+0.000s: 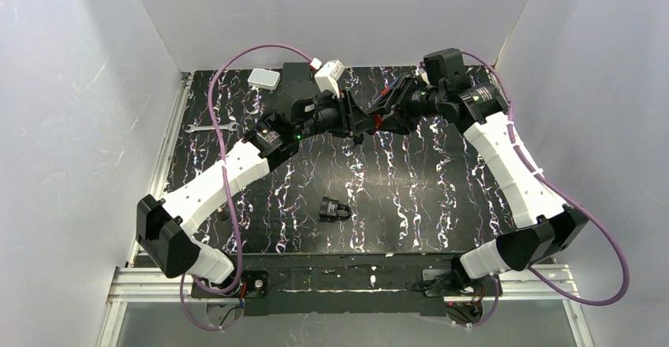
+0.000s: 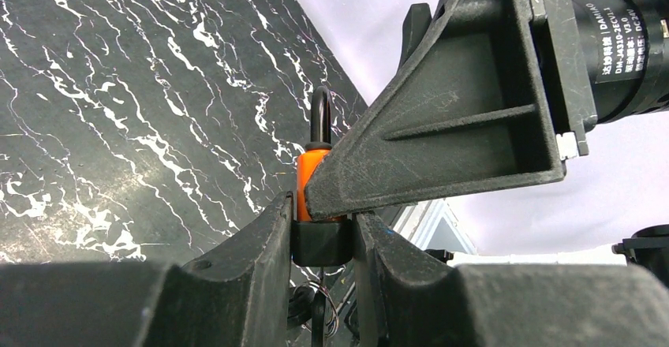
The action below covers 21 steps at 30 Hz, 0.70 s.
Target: Unlock with the key
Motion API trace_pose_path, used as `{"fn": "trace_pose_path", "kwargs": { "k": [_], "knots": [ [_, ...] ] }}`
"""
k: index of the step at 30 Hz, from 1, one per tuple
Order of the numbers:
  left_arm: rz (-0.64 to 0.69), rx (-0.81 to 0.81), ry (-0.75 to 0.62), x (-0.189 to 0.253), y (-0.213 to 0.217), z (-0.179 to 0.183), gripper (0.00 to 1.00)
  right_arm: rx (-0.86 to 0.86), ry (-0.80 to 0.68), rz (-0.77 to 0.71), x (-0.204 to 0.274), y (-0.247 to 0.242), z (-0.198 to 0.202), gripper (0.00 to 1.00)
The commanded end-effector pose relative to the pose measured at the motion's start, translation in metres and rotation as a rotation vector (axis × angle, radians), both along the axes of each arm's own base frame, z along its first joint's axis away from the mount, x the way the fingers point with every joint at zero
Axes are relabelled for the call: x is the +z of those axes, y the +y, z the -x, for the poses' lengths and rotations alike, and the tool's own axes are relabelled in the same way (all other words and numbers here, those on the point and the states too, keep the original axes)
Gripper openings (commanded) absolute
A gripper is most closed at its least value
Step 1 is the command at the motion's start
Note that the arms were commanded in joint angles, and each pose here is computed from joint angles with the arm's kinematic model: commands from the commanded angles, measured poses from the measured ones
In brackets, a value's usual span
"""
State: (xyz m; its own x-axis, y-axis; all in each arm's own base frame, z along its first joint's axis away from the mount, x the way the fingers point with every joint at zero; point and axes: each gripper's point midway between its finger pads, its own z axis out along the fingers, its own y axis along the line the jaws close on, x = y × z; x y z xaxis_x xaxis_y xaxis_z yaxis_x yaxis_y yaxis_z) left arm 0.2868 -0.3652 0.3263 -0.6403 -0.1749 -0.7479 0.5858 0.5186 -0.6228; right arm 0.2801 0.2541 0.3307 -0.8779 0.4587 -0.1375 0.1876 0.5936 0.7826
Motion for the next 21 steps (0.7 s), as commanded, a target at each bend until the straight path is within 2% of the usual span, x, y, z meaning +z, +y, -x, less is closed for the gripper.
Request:
{"fn": "trace_pose_path", "kwargs": {
  "k": [1,2,3,5,6,9,12,16,18,21],
  "knots": [
    [0.078,-0.034,-0.118,0.044,-0.007,0.005,0.0,0.026,0.007,0.024,-0.009,0.002,0.001,0.02],
    [0.078,-0.035,-0.119,0.044,-0.007,0.005,0.04,0.025,0.008,0.026,-0.01,0.002,0.001,0.01],
    [0.079,-0.039,-0.12,0.044,-0.007,0.005,0.18,0.024,0.009,0.027,-0.01,0.001,0.0,0.01],
    [0.079,-0.045,-0.128,0.046,-0.007,0.007,0.56,0.016,0.007,0.031,-0.009,0.0,0.0,0.01],
    [0.079,-0.045,-0.135,0.047,-0.005,0.008,0.67,0.01,0.008,0.034,-0.009,0.0,-0.001,0.01],
    [0.073,-0.025,-0.156,0.051,0.005,0.011,0.88,-0.018,0.026,0.045,-0.009,-0.004,-0.001,0.01],
    [0.075,0.01,-0.157,0.051,0.02,0.013,0.89,-0.047,0.06,0.063,-0.013,-0.008,-0.001,0.01],
    [0.049,0.052,-0.11,0.029,0.036,0.015,0.8,-0.068,0.08,0.104,-0.015,-0.014,-0.001,0.01],
    [0.036,0.055,-0.092,0.018,0.041,0.018,0.74,-0.087,0.098,0.167,-0.022,-0.023,0.0,0.01],
    [0.014,0.051,-0.059,-0.004,0.046,0.024,0.7,-0.127,0.203,0.345,-0.048,-0.05,0.01,0.01]
  ]
}}
